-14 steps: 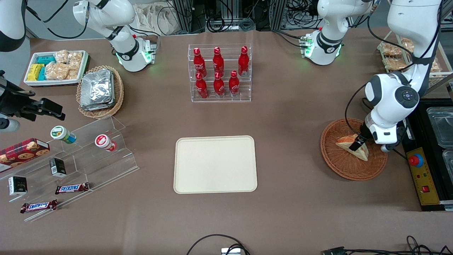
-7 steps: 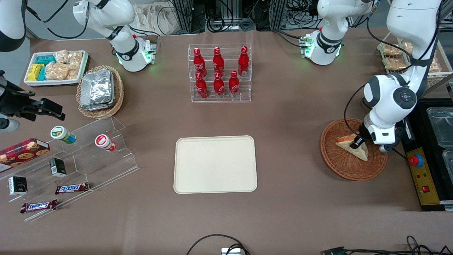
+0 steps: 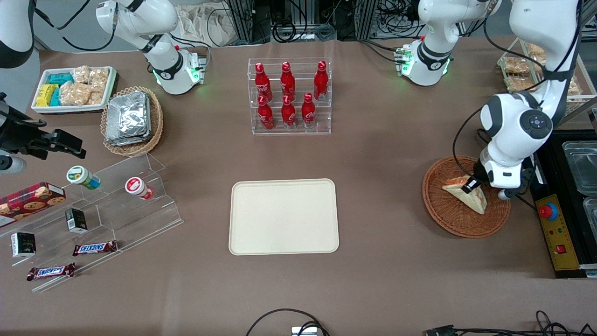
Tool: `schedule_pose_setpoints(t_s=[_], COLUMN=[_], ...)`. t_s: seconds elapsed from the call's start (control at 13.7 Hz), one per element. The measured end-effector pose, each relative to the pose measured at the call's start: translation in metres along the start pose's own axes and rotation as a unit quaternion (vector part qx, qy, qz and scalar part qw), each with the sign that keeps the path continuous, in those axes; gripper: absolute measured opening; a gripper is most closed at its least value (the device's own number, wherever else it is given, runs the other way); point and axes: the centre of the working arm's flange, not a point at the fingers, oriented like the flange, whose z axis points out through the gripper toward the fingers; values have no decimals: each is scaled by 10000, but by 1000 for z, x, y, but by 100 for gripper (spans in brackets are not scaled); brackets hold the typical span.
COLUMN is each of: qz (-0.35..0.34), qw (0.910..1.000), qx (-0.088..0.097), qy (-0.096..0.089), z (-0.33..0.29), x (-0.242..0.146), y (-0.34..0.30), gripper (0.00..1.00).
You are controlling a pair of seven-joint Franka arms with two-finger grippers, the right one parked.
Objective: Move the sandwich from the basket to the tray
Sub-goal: 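Close the left gripper on the sandwich and lift it from the basket, then carry the held sandwich with the left gripper over the cream tray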
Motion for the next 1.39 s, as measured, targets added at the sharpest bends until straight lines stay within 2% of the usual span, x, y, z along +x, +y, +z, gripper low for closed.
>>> schedule_pose_setpoints(t_s=[0.07, 0.37, 0.59, 0.73, 0.95, 1.17, 1.39], qz=[276, 1284, 2096, 2444, 2813, 3182, 3749], qw=[9996, 9917, 9776, 9695, 9595, 9480, 9270], qx=[-9, 0, 146, 192, 162, 26, -12], qy=[21, -4, 95, 75, 71, 47, 97], z=[-15, -62, -85, -106, -133, -140, -135], x=[-6, -37, -68, -89, -115, -151, -191], y=[10, 59, 106, 137, 175, 214, 254], gripper=[20, 20, 20, 20, 20, 20, 20])
